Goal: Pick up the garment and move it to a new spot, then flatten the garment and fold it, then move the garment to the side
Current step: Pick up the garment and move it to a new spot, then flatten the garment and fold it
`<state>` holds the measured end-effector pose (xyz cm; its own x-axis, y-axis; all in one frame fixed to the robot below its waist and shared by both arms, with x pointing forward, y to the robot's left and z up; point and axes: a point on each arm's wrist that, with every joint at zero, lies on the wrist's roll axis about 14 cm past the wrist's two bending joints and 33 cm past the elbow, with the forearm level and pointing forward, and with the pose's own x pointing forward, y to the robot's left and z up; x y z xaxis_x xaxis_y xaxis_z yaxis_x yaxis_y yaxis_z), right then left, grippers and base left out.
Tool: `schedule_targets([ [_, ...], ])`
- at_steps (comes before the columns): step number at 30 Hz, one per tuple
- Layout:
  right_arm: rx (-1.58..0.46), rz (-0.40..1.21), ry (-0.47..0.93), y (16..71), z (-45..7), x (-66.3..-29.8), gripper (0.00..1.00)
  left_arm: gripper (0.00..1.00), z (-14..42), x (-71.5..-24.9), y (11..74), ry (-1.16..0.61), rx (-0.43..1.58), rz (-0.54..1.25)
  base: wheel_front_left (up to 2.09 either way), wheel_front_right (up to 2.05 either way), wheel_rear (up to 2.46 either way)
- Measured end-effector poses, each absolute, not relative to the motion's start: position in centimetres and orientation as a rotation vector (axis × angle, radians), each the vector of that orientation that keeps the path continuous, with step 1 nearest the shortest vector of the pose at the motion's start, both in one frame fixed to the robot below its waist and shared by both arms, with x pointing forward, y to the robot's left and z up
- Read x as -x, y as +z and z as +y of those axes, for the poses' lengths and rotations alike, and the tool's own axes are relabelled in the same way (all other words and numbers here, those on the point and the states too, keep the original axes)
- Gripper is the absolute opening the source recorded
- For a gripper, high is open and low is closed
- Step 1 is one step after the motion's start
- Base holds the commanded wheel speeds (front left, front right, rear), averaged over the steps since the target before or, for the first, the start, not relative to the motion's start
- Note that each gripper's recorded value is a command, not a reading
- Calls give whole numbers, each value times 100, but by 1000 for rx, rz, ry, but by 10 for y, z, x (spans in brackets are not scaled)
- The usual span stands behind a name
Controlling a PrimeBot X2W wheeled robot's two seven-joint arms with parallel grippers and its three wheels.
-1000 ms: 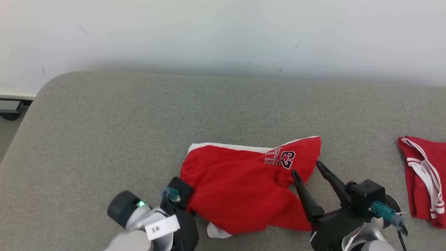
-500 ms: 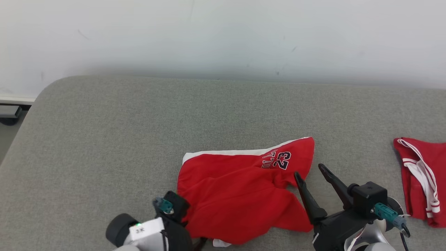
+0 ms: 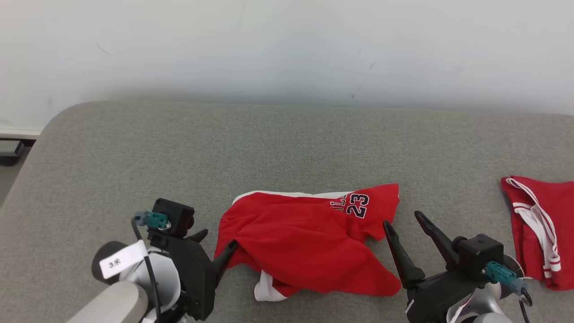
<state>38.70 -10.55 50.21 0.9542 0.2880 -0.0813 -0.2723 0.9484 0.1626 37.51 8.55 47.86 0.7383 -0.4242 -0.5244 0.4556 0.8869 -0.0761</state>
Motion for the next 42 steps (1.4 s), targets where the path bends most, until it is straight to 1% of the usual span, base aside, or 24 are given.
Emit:
schedule_targets([
  [3,-151,106,280,502,-108,-387,100,100,91,-383,482,-451,-58,550,0,0,0],
  [9,-154,115,264,498,-113,-386,100,100,121,-400,494,-324,-60,498,0,0,0],
  [14,-153,121,261,496,-114,-388,100,100,130,-404,506,-265,-30,437,0,0,0],
  [17,-150,144,277,493,-108,-388,100,100,131,-407,521,-242,-6,348,0,0,0],
  [20,-139,175,300,487,-100,-390,100,100,124,-405,530,-237,71,264,0,0,0],
  [26,-93,274,330,473,-91,-398,100,100,128,-400,539,-182,160,129,0,0,0],
  [27,-93,274,330,473,-91,-398,100,100,128,-400,539,-182,160,129,0,0,0],
  [34,-21,406,352,455,-87,-407,100,100,145,-394,545,-121,196,10,0,0,0],
  [38,11,481,377,444,-81,-411,100,100,153,-391,541,-93,206,-18,0,0,0],
  [42,64,554,392,430,-80,-412,100,100,156,-385,527,-68,238,16,0,0,0],
])
